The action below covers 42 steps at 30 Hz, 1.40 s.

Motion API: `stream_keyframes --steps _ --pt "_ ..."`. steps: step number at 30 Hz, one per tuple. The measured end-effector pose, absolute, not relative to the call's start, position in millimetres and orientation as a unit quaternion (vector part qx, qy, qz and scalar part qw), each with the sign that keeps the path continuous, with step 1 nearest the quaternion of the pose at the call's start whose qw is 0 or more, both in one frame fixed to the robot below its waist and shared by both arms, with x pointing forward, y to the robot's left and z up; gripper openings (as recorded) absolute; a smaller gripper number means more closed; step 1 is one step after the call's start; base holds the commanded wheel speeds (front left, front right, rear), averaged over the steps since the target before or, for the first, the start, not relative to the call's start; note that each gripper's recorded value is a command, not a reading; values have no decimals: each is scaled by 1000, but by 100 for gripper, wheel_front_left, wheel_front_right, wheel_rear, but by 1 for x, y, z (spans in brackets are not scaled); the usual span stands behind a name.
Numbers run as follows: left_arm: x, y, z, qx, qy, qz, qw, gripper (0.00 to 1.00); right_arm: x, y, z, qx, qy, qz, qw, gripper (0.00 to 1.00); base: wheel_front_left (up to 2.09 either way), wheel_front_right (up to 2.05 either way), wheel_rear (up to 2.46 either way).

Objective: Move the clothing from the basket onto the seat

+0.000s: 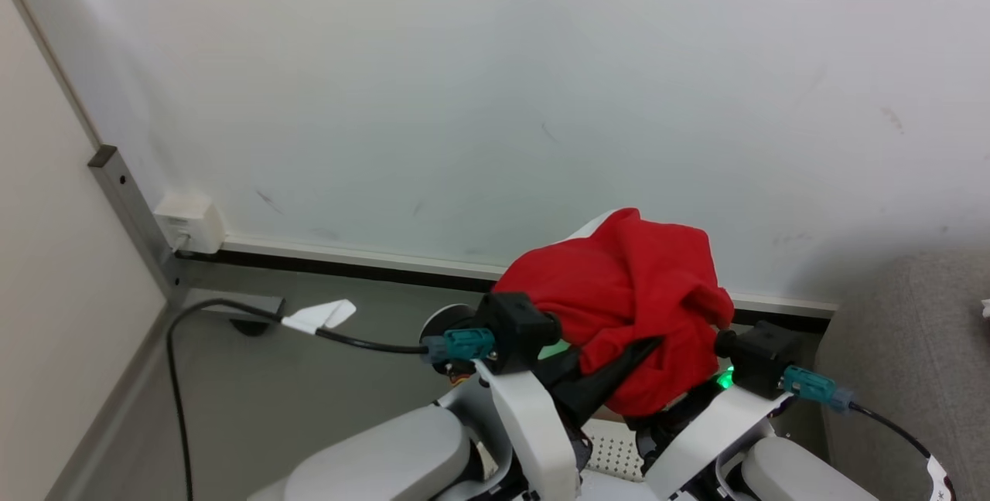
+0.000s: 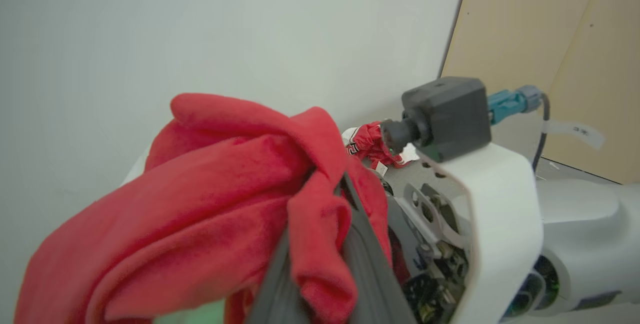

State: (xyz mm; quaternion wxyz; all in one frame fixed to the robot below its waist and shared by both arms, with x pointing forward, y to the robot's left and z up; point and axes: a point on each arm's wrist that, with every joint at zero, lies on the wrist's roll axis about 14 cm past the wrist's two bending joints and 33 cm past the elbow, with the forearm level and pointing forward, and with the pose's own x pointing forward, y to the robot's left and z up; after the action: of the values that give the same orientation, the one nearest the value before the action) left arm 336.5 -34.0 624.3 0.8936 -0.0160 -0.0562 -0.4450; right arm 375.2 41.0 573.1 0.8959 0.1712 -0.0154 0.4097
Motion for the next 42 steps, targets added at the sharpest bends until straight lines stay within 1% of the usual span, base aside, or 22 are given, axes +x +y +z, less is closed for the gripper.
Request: stream_keyframes --steps 5,6,7,15,23,24,25,26,27,34,42 --pt "341 -28 620 -17 -49 -435 899 0 373 44 570 167 -16 413 895 100 0 0 0" --pt "342 -27 620 -19 -48 -434 899 0 372 43 568 167 -14 412 896 38 0 0 0" --pt "343 -27 620 -20 -48 -433 900 0 372 43 567 164 -14 412 896 0 0 0 0" --pt "354 -21 624 -30 -57 -419 906 0 374 30 560 158 -12 397 904 0 0 0 0" --pt "365 -19 623 -33 -60 -409 910 0 370 6 547 157 -4 370 916 0 0 0 0" --pt "365 -20 622 -34 -59 -410 909 7 370 2 547 157 -5 366 917 0 0 0 0" --pt "365 -22 621 -36 -57 -412 909 28 371 -2 547 157 -7 361 919 0 0 0 0" --pt "365 -24 621 -38 -56 -414 908 62 371 -6 547 156 -9 356 921 0 0 0 0" --pt "366 -25 621 -41 -56 -415 907 100 372 -11 548 156 -12 350 924 0 0 0 0" --pt "366 -41 619 -46 -56 -433 899 100 375 -47 550 151 -29 303 941 0 0 0 0" --pt "360 -69 624 -51 -74 -472 877 100 377 -104 561 132 -61 233 962 0 0 0 0"
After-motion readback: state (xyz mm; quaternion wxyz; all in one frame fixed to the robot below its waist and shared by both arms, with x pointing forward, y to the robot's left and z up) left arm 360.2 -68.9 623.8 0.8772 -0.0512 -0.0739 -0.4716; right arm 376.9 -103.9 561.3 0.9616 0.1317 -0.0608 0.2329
